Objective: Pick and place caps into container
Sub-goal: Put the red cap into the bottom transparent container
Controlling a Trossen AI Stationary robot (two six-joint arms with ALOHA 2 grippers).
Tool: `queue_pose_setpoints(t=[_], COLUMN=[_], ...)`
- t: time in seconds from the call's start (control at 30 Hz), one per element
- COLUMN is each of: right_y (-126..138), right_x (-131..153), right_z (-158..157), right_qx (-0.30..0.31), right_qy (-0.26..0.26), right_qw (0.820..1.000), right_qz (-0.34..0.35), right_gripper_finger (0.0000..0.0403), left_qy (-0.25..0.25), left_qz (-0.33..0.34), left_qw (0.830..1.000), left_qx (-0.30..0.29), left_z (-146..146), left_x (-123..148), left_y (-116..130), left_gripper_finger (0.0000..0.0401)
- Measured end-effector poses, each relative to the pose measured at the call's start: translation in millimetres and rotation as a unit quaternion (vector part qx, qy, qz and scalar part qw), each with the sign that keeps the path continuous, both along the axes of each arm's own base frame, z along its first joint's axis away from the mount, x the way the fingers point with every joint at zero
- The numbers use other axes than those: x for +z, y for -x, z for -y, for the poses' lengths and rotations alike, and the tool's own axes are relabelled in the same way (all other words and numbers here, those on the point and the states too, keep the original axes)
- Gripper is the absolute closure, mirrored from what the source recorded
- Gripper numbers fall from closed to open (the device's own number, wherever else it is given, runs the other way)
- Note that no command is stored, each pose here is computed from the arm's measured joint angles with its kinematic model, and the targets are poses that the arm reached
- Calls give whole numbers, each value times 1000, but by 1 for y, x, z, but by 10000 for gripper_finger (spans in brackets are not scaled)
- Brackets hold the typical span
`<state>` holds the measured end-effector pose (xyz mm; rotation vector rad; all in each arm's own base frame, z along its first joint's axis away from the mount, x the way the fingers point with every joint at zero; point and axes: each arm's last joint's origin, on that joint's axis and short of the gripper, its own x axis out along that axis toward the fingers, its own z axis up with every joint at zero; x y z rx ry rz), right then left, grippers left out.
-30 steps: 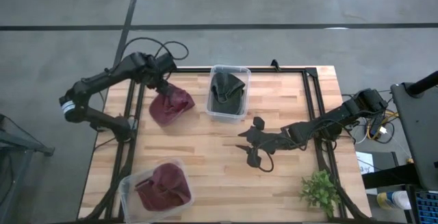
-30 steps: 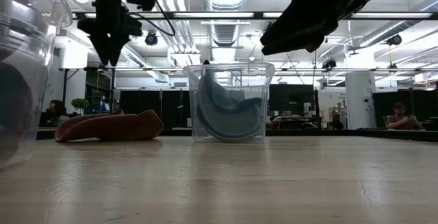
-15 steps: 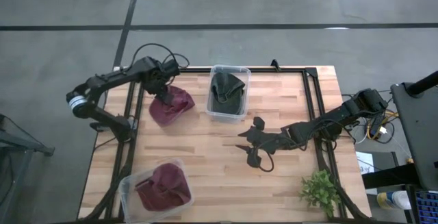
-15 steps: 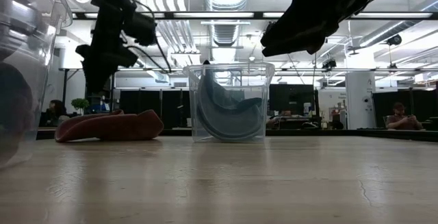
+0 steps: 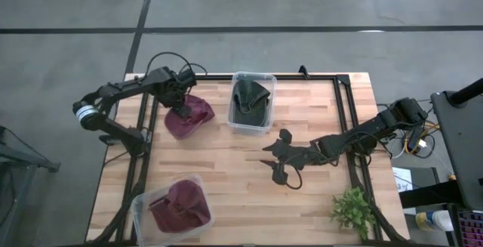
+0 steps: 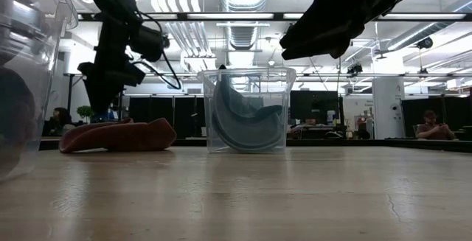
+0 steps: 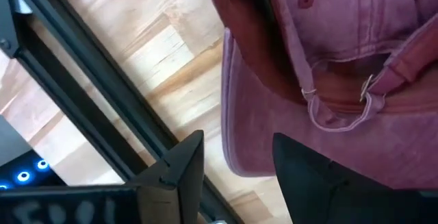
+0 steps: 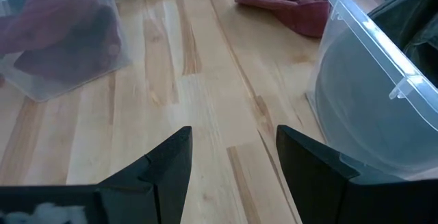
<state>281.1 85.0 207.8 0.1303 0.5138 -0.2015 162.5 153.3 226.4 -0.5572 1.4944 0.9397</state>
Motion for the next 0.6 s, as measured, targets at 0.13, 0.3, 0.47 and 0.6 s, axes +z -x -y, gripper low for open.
queue_pose_setpoints(t=[0.13, 0.3, 0.47, 0.6], right_y=[0, 0, 0, 0], right_x=[0, 0, 0, 0], right_z=[0, 0, 0, 0], right_qx=[0, 0, 0, 0], right_qy=[0, 0, 0, -1], right_qw=[1000, 1000, 1000, 1000], right_qz=[0, 0, 1, 1], right_gripper_finger=[195, 195, 195, 195], left_qy=[-2, 10, -5, -34], left_qz=[4, 22, 13, -12], left_qw=[1000, 1000, 1000, 999], left_qx=[-5, -3, -3, -7], left_z=[-1, 0, -1, -3], left_x=[-4, -13, -16, -16], left_y=[0, 1, 1, 3], left_gripper_finger=[236, 236, 236, 236])
